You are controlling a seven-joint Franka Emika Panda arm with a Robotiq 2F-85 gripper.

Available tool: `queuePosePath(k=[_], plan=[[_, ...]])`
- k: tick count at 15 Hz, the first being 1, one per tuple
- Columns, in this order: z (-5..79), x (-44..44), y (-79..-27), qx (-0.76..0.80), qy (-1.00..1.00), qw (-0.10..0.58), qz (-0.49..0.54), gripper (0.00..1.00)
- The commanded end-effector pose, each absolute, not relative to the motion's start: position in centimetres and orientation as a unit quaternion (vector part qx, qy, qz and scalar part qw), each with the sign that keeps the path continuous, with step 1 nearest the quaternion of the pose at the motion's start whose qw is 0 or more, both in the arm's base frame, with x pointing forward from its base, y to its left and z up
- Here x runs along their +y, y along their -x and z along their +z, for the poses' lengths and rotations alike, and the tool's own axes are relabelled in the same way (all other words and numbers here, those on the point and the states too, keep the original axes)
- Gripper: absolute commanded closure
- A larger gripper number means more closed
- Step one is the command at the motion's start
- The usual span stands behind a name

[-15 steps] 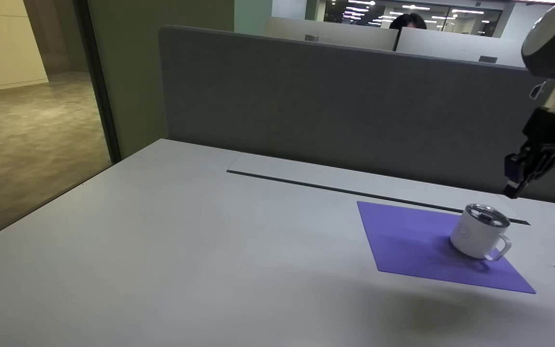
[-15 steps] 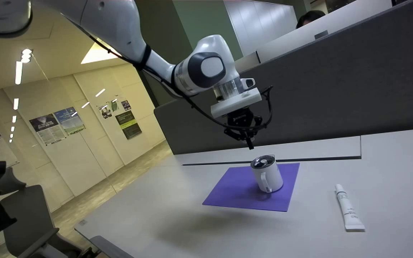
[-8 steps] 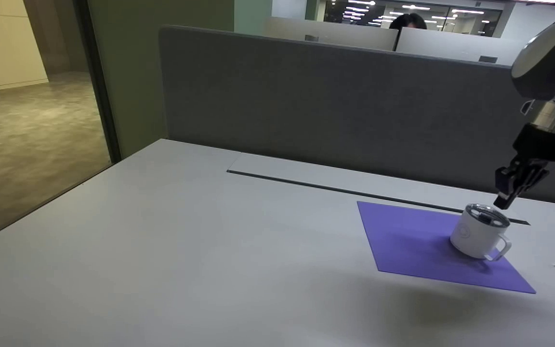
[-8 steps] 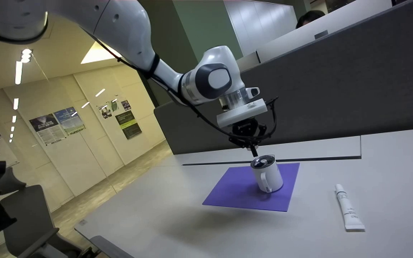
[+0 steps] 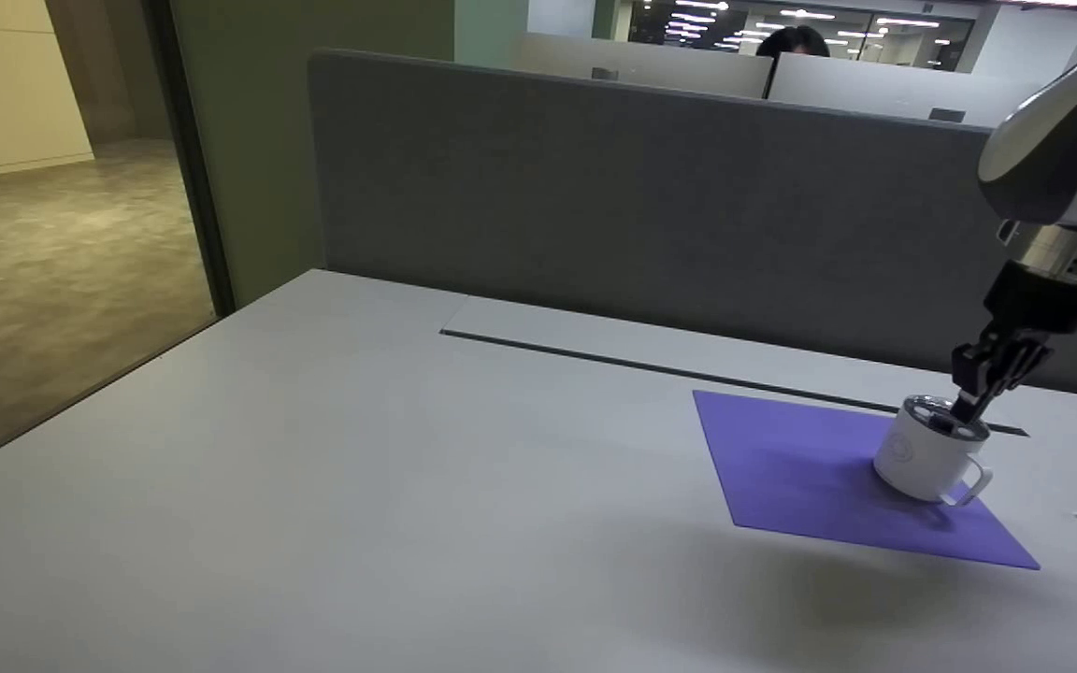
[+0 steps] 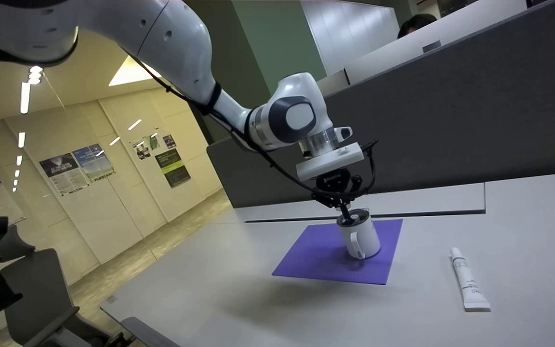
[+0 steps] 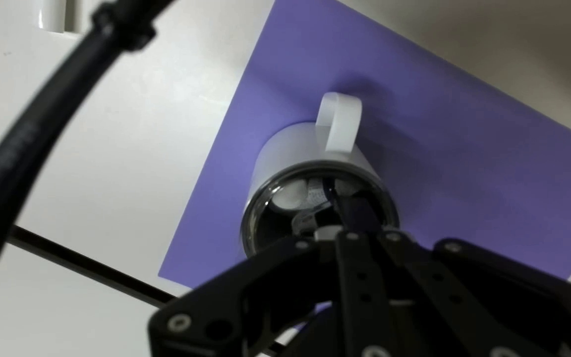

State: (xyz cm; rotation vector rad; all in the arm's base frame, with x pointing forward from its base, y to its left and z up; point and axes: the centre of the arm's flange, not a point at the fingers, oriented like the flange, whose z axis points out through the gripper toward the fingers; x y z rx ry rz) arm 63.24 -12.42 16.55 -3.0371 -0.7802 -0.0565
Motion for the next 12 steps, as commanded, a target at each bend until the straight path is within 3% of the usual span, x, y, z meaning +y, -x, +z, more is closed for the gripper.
queuePosePath(k=[1, 12], plan=[[15.8, -12.7, -64.2, -0.25, 0.968, 0.003, -0.019, 1.0], [14.2, -12.5, -64.5, -0.25, 0.968, 0.008, -0.022, 1.0]])
